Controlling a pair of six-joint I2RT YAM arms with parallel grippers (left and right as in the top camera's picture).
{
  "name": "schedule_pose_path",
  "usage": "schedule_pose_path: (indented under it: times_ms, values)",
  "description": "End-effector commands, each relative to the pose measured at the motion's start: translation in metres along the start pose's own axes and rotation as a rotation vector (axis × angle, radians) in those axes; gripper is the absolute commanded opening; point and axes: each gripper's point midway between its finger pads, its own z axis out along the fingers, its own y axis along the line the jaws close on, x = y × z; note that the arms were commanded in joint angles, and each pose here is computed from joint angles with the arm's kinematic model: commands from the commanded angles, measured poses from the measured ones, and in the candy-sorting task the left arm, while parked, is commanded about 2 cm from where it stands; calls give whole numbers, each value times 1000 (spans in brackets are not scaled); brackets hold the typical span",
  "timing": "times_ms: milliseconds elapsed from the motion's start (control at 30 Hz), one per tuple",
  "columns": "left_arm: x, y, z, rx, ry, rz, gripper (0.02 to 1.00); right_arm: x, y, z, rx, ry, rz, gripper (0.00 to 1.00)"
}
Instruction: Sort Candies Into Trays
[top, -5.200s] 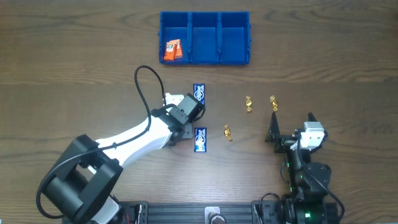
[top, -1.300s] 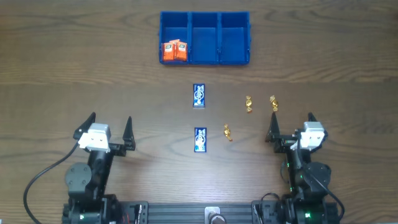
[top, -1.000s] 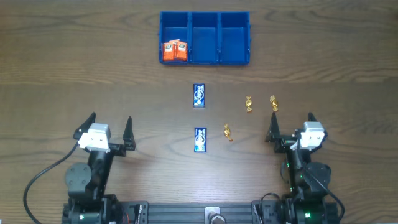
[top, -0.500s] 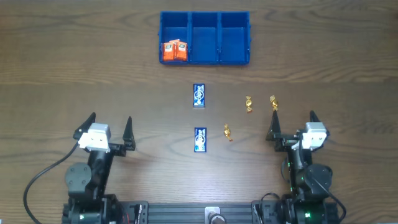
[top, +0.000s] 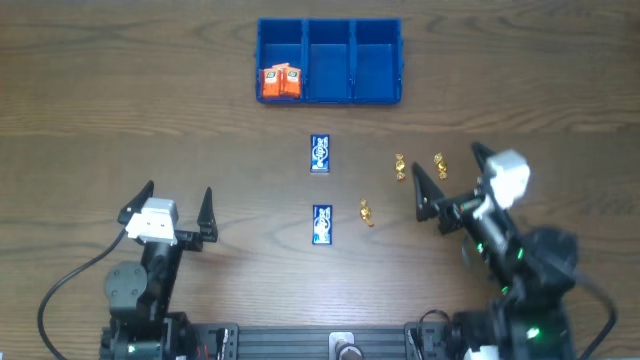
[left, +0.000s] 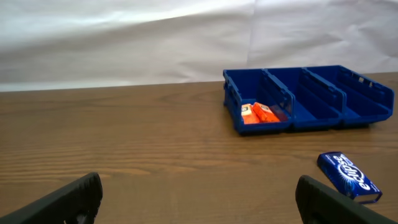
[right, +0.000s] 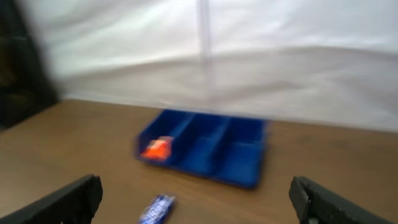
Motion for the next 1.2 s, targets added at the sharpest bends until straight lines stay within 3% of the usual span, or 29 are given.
schedule_pose_path:
  times_ms: [33,167,267,533,967,1200]
  values:
    - [17,-2,1,11,50,-17,996,-21,50,17,-306,191,139,998]
    - [17,-2,1,11,50,-17,998,-9,69,38,-356,440,322,998]
    - [17,-2,1,11,50,-17,996,16,86,55,-352,649,364,998]
    - [17,-2,1,11,50,-17,998,140,106,71,-2,1173,348,998]
    - [17,-2,1,11,50,-17,996,257,126,61,223,1503,247,998]
    - [17,-2,1,11,50,-17,996,285,120,71,280,1523,242,982]
